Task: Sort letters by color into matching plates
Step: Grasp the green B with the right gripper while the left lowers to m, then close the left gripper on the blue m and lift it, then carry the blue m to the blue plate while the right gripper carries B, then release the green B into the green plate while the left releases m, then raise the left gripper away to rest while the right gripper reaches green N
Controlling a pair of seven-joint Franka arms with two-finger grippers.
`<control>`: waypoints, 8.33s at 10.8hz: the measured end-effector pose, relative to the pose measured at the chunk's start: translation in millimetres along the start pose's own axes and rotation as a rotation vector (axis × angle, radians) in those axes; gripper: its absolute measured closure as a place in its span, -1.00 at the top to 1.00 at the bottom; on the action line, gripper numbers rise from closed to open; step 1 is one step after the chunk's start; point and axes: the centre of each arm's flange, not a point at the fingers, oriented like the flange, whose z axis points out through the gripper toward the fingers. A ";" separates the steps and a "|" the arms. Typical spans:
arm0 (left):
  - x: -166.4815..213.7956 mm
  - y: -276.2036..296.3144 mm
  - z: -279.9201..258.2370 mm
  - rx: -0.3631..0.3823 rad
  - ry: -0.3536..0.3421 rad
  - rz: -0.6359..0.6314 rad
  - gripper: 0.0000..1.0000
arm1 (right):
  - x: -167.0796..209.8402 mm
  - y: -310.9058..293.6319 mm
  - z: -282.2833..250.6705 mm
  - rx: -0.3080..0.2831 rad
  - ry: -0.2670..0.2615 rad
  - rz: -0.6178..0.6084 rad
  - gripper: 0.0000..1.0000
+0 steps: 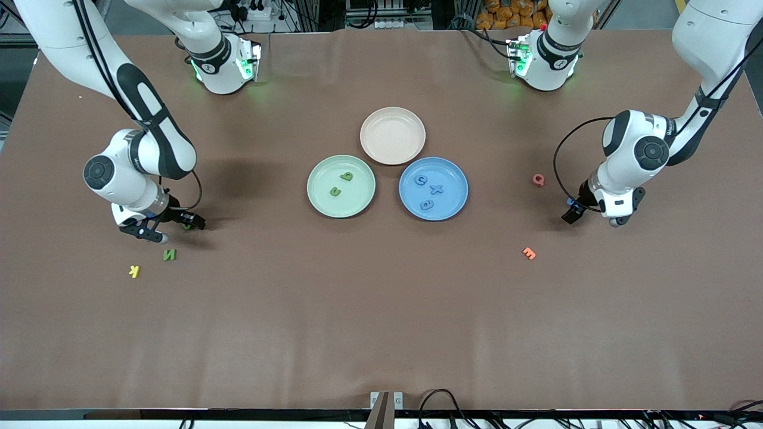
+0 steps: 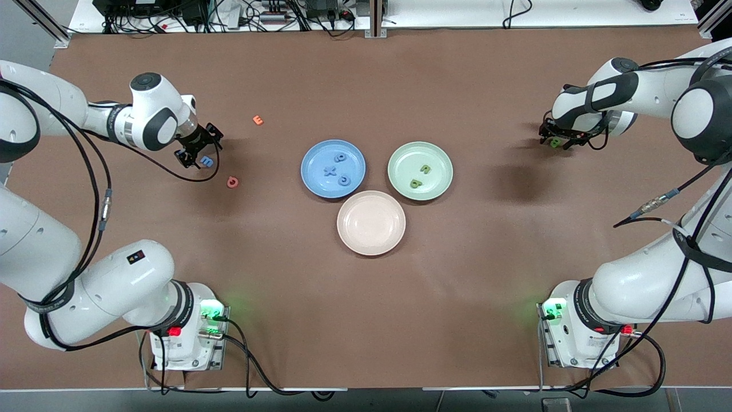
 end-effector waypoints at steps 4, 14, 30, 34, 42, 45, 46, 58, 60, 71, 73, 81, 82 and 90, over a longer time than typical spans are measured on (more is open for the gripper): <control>-3.1 -3.6 -2.1 0.006 0.005 -0.001 1.00 | 2.8 -1.6 -2.5 0.002 0.007 -0.002 0.24; -2.7 -0.4 -7.3 -0.014 0.024 0.013 -0.45 | 4.9 -2.7 -4.6 0.004 0.014 -0.003 -0.30; -108.2 91.0 -41.8 -0.059 0.032 0.187 -0.45 | 16.1 -7.7 -16.5 0.011 0.046 -0.009 -0.43; -185.4 135.4 -55.8 -0.050 0.044 0.236 -0.45 | 13.5 -51.5 -30.3 0.021 0.059 -0.073 -0.43; -274.9 153.9 -47.8 0.001 0.027 0.287 -0.45 | -74.9 -231.1 -39.0 0.055 0.045 -0.007 -0.43; -293.4 155.8 -46.0 0.002 0.022 0.294 -0.45 | -125.0 -287.2 -36.3 0.065 0.025 0.000 -0.43; -295.0 156.6 -46.6 0.000 0.023 0.293 -0.45 | -140.8 -302.8 -36.2 0.068 0.021 0.003 -0.43; -311.5 173.1 -51.3 -0.011 0.015 0.301 0.33 | -205.9 -365.1 -39.9 0.086 0.014 0.053 0.64; -303.8 186.2 -64.1 -0.016 0.032 0.289 0.82 | -195.4 -359.6 -41.3 0.078 0.013 0.059 1.00; -196.1 229.1 -123.2 0.014 0.126 0.483 1.00 | -10.0 -176.1 -61.4 0.000 0.076 -0.208 1.00; -187.5 226.0 -121.1 0.034 0.122 0.537 1.00 | 12.6 -125.5 -60.5 -0.046 0.066 -0.217 1.00; -126.2 218.7 -142.8 0.105 0.128 0.778 1.00 | 80.1 -34.8 -61.9 -0.106 0.107 -0.218 1.00; -108.6 215.8 -149.5 0.100 0.113 0.814 1.00 | 88.1 -30.6 -61.3 -0.107 0.113 -0.216 1.00; -48.3 159.1 -271.8 0.023 0.049 0.974 1.00 | 100.8 -20.7 -18.2 -0.096 0.080 -0.210 1.00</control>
